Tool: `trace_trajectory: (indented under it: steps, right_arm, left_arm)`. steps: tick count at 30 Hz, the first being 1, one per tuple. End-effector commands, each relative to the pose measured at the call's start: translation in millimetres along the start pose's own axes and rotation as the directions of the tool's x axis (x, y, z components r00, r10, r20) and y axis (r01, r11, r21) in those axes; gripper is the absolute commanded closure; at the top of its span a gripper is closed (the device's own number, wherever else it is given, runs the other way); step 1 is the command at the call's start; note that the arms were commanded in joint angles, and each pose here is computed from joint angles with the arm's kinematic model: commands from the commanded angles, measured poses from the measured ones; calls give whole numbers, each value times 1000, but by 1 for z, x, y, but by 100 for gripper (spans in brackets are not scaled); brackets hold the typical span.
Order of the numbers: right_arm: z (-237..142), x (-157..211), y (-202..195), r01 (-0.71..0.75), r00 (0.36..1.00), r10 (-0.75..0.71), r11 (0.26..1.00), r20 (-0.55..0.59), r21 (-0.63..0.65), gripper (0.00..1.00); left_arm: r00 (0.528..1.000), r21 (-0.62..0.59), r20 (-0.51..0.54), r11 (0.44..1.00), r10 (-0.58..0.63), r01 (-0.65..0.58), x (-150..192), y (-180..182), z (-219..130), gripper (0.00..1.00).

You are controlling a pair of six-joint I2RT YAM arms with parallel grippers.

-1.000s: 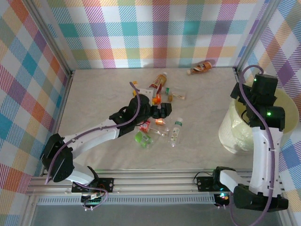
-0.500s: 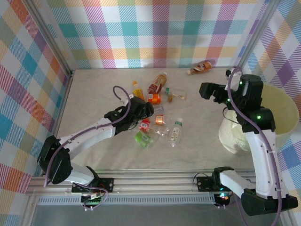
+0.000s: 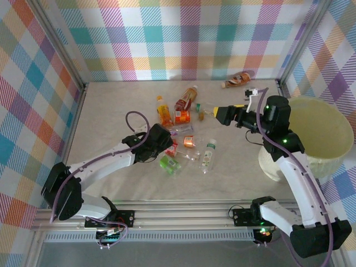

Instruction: Put the plastic bottles in the bin

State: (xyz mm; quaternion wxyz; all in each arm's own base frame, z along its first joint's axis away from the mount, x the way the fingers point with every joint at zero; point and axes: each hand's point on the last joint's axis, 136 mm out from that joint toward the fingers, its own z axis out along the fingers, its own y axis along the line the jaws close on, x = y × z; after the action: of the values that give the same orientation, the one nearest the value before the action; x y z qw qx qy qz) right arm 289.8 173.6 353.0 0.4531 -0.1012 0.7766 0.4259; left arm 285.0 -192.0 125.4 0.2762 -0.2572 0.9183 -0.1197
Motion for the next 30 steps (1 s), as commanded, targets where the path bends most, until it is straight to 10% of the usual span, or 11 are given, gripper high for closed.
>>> trace_trajectory:
  steps: [1, 30]
  right_arm:
    - [8, -2, 11, 13, 1000, -12, 998, 9, -66, 0]
    - [12, 12, -5, 0, 1000, 0, 1000, -25, 16, 0]
  left_arm:
    - [998, -92, -64, 996, -22, 16, 18, 25, 13, 0]
    - [972, -122, -190, 985, -141, 119, 68, 39, 63, 16]
